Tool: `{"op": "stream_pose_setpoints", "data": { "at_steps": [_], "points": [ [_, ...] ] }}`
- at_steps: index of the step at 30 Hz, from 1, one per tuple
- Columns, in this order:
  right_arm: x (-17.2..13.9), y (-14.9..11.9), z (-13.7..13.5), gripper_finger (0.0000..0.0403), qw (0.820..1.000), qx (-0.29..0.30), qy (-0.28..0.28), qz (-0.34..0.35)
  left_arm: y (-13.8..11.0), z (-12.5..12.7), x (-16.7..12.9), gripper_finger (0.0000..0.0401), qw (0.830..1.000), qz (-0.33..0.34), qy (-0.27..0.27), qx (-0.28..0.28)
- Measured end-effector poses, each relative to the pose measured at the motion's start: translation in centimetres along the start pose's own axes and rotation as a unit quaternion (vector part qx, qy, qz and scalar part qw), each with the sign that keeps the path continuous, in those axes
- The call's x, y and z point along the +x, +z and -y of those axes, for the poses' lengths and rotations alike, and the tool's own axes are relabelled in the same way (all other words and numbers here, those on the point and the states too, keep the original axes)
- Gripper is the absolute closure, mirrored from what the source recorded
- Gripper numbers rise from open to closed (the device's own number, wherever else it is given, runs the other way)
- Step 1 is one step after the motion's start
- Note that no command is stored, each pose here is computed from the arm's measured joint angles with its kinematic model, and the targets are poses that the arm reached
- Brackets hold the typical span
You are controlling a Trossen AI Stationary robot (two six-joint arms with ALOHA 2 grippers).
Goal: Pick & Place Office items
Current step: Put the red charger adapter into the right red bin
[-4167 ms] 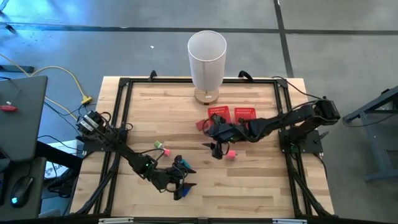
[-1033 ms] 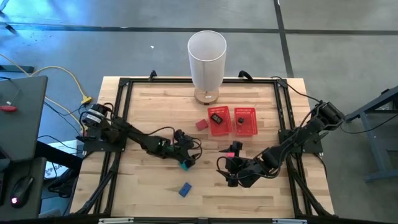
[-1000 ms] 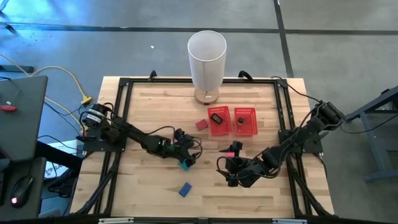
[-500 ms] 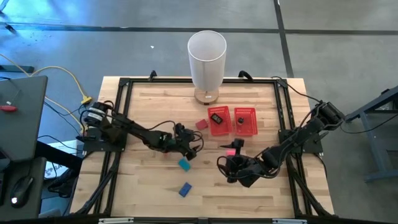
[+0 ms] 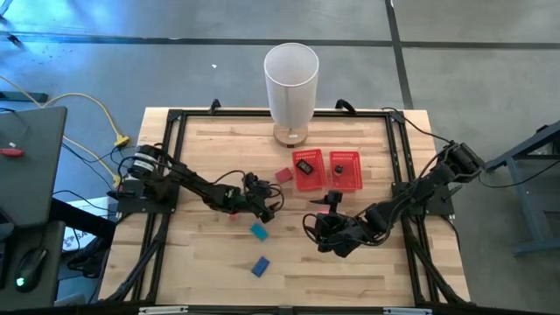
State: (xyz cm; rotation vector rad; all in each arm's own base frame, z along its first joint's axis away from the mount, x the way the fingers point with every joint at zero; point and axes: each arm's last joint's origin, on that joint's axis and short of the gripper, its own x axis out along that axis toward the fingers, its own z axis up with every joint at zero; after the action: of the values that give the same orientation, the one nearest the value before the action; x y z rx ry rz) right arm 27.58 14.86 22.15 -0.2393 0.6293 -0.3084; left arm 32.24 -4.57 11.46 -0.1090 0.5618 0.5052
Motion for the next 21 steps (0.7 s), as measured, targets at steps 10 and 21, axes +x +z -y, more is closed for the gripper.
{"op": "stream_pose_setpoints", "data": {
  "at_steps": [10, 21],
  "points": [
    [0.1, 0.1, 0.1, 0.0031, 1.0, 0.003, -0.002, 0.002, -2.0, -1.2, 1.2, 0.0005, 1.0, 0.021, -0.003, -0.019],
    [0.7, 0.2, 0.7, 0.0031, 1.0, 0.011, -0.008, -0.004, -3.2, -1.6, 2.3, 0.0005, 1.0, 0.012, -0.015, -0.01]
  ]
}}
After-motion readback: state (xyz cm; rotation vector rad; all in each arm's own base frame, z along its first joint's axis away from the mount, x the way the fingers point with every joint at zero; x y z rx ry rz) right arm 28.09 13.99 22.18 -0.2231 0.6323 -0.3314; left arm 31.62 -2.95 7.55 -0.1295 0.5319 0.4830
